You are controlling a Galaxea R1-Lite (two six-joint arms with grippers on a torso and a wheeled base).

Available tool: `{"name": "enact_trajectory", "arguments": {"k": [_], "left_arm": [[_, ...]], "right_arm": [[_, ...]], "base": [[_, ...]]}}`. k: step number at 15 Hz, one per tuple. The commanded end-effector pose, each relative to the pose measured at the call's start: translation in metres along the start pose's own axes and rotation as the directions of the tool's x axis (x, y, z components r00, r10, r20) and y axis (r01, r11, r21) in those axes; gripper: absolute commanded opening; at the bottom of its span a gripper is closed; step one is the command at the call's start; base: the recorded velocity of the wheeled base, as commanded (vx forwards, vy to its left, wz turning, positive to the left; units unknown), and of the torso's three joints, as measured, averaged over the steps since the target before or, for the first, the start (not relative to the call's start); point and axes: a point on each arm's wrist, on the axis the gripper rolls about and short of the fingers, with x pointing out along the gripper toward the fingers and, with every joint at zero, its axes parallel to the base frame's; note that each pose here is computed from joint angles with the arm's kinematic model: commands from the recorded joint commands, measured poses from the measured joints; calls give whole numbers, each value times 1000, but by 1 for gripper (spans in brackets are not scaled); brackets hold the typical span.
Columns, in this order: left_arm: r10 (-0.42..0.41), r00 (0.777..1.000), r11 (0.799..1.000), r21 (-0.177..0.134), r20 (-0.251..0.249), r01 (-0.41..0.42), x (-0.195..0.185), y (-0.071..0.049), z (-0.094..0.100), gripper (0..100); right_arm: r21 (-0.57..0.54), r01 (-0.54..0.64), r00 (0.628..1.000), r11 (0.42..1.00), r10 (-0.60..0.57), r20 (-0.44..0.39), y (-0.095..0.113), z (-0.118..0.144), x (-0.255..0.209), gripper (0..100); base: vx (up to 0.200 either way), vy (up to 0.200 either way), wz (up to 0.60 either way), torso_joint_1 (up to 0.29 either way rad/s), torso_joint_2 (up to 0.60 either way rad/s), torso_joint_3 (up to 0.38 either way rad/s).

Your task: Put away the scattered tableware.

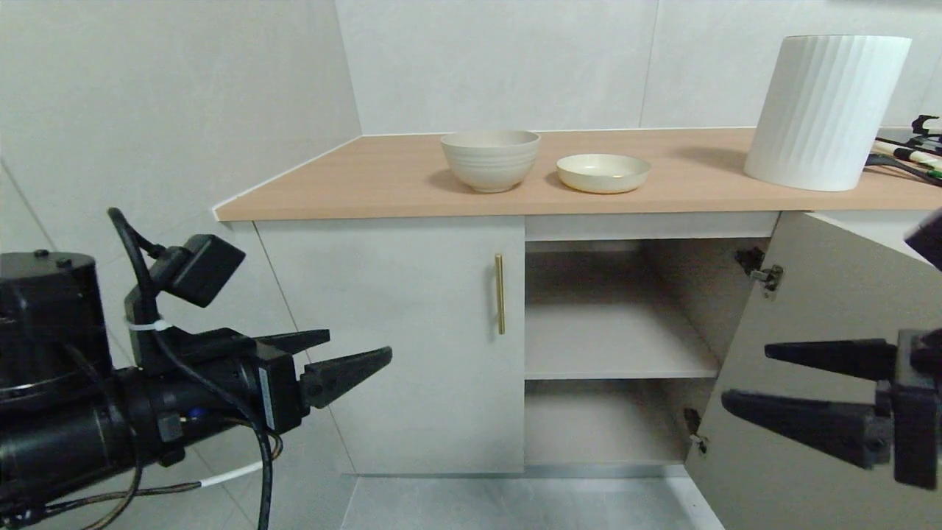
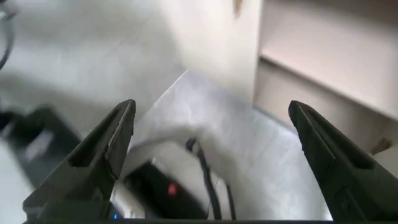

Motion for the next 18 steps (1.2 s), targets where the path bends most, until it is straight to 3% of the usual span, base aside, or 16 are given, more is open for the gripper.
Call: {"name": "enact_trajectory", "arguments": {"k": [1, 3, 9, 18], "left_arm": [[53, 997, 998, -15, 54, -53, -11, 9, 8, 100], [65, 996, 998, -14, 66, -64, -13, 11, 10, 100], [58, 994, 998, -7, 92, -58, -17, 9, 16, 100], [59, 994, 998, -7, 89, -58, -16, 9, 16, 100]], "right_arm": [[61, 100, 994, 993, -97, -54, -11, 24, 50, 100], [87, 151, 986, 985, -143, -89, -18, 21, 65, 100], [113, 146, 989, 983, -141, -51, -15, 25, 51, 100], [116, 148, 986, 982, -136, -100, -13, 21, 37, 100]], "base": [[0, 0, 0, 0, 0, 0], [0, 0, 0, 0, 0, 0], [0, 0, 0, 0, 0, 0], [200, 0, 0, 4, 2, 5]]}}
